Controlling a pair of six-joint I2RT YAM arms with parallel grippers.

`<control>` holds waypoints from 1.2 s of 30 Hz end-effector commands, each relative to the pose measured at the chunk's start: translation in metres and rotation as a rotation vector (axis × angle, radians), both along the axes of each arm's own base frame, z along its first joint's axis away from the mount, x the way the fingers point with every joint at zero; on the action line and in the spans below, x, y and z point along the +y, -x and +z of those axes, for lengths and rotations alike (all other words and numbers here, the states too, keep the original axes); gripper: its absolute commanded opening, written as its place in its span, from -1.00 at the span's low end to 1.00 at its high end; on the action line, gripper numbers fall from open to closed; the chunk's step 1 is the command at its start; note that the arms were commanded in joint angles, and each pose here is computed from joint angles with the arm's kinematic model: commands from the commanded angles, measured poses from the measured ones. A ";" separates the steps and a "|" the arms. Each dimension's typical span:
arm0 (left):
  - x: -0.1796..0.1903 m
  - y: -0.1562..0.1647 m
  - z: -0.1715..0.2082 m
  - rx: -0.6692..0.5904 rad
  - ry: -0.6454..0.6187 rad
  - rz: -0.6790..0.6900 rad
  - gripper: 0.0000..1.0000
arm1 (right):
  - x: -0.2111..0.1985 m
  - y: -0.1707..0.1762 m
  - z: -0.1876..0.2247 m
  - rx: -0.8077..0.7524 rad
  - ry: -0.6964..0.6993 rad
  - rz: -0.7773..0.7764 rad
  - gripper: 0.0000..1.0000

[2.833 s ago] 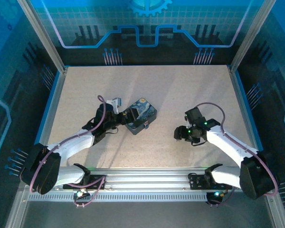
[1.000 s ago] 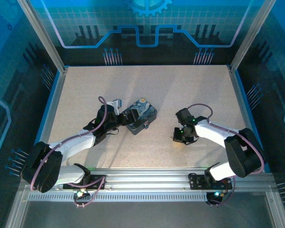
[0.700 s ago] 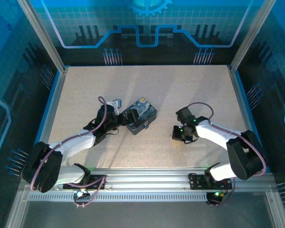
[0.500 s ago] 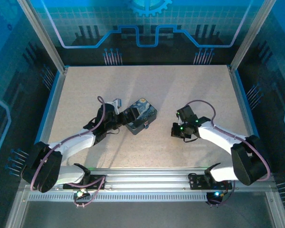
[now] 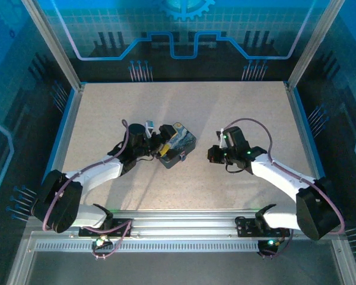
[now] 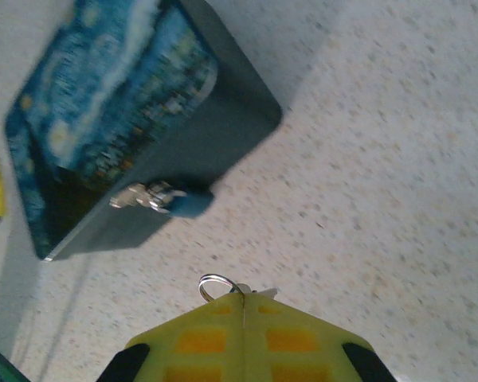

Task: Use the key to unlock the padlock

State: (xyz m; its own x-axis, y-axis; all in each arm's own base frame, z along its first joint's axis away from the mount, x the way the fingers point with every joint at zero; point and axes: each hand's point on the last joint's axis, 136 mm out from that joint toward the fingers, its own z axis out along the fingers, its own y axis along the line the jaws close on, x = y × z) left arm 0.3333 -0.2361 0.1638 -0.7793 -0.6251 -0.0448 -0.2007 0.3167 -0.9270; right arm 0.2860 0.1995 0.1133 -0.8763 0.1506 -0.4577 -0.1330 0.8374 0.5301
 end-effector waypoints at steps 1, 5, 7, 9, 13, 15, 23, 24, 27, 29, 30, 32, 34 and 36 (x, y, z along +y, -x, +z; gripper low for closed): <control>-0.012 -0.005 0.027 0.017 0.144 0.012 0.95 | 0.026 -0.017 0.047 -0.140 -0.104 0.039 -1.00; -0.020 -0.007 0.033 0.029 0.217 0.023 0.95 | 0.042 -0.027 0.069 -0.194 -0.160 0.050 -1.00; -0.026 -0.008 0.035 0.035 0.262 0.025 0.95 | 0.052 -0.031 0.077 -0.212 -0.185 0.063 -1.00; -0.032 -0.009 0.037 0.039 0.298 0.024 0.94 | 0.061 -0.034 0.083 -0.220 -0.205 0.075 -1.00; -0.042 -0.012 0.035 0.057 0.370 0.038 0.94 | 0.081 -0.038 0.093 -0.230 -0.246 0.104 -1.00; -0.045 -0.014 0.033 0.060 0.397 0.047 0.94 | 0.089 -0.039 0.094 -0.229 -0.253 0.115 -1.00; -0.051 -0.024 0.032 0.052 0.485 0.062 0.93 | 0.106 -0.037 0.087 -0.195 -0.278 0.138 -1.00; -0.052 -0.025 0.031 0.053 0.492 0.066 0.92 | 0.108 -0.036 0.085 -0.188 -0.279 0.141 -1.00; -0.049 -0.027 0.029 0.044 0.485 0.086 0.86 | 0.109 -0.035 0.083 -0.176 -0.275 0.142 -1.00; -0.048 -0.028 0.030 0.038 0.483 0.098 0.86 | 0.108 -0.034 0.079 -0.167 -0.269 0.133 -1.00; -0.048 -0.028 0.029 0.039 0.482 0.098 0.85 | 0.107 -0.033 0.078 -0.164 -0.266 0.130 -1.00; -0.048 -0.029 0.030 0.037 0.490 0.098 0.83 | 0.106 -0.033 0.075 -0.156 -0.262 0.127 -1.00; -0.049 -0.030 0.030 0.033 0.499 0.098 0.77 | 0.105 -0.032 0.072 -0.146 -0.253 0.123 -1.00; -0.048 -0.030 0.029 0.032 0.499 0.101 0.75 | 0.103 -0.032 0.071 -0.143 -0.245 0.117 -1.00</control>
State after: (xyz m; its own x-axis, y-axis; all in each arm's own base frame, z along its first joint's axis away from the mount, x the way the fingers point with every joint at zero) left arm 0.3631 -0.2831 0.1832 -0.7064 -0.6429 0.2961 -0.2746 -0.1366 -0.9518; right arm 0.3199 0.2982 0.1799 -0.8219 0.1733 -0.5426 -0.3090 0.6645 0.6804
